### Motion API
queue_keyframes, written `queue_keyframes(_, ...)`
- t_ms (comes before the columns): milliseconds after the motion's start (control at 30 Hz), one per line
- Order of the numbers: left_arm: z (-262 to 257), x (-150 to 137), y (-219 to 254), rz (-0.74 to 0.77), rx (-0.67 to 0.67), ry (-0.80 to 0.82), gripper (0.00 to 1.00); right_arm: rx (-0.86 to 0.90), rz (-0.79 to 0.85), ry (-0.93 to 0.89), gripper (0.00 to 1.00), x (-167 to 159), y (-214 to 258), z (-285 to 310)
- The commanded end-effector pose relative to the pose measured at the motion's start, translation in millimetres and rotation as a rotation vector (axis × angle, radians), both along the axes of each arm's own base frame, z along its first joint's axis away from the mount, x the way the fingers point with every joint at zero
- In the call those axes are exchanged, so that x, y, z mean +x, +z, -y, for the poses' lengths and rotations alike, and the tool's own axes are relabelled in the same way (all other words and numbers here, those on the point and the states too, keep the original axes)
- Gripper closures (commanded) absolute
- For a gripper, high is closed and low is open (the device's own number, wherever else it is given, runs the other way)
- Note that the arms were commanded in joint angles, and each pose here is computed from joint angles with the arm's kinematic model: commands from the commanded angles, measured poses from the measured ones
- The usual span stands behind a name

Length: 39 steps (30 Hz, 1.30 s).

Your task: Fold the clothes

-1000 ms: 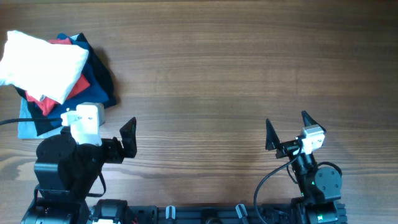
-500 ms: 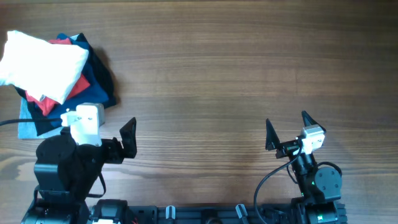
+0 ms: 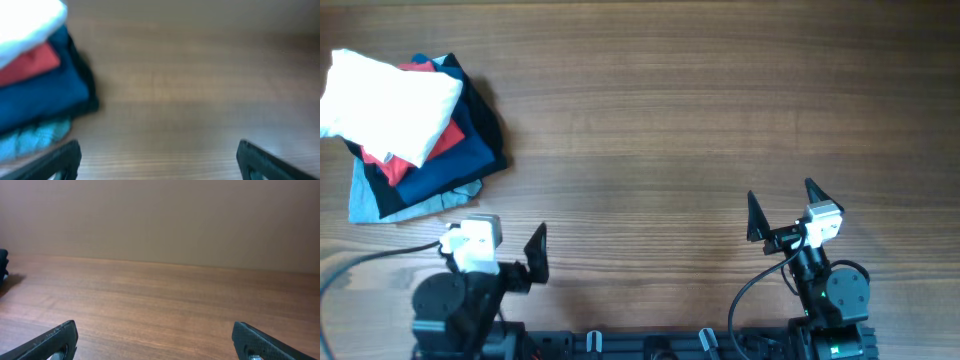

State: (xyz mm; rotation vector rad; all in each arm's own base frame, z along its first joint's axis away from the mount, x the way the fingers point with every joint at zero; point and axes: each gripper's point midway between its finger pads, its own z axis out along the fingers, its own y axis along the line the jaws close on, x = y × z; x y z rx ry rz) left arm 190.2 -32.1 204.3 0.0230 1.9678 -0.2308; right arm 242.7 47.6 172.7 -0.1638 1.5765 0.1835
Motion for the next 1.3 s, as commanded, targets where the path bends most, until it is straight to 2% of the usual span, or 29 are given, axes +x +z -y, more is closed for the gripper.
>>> queue_keyframes(0,12.9,12.5,-22.2,0.117,-0.047,-0.061,0.00,-0.009,0.015,-0.007,0.00,-0.2,2.6,1.4)
queue_keyframes(333,24.9,48.3,-23.4,0.412,-0.064,-0.123,0.00,-0.009,0.015,-0.007,0.00,-0.2,2.6,1.4)
queue_keyframes(467,19.5,49.9,-23.6,0.412,-0.051,-0.092,0.00,-0.008,0.015,-0.007,0.00,-0.2,2.6,1.4)
queue_keyframes(567,19.6,49.5,-43.7,0.329,-0.050,-0.091,0.00,-0.008,0.015,-0.007,0.01,-0.2,2.5,1.4)
queue_keyframes(1267,27.5,47.7,-42.7,0.332,-0.058,-0.122,0.00,-0.009,0.015,-0.007,0.00,-0.2,2.6,1.4)
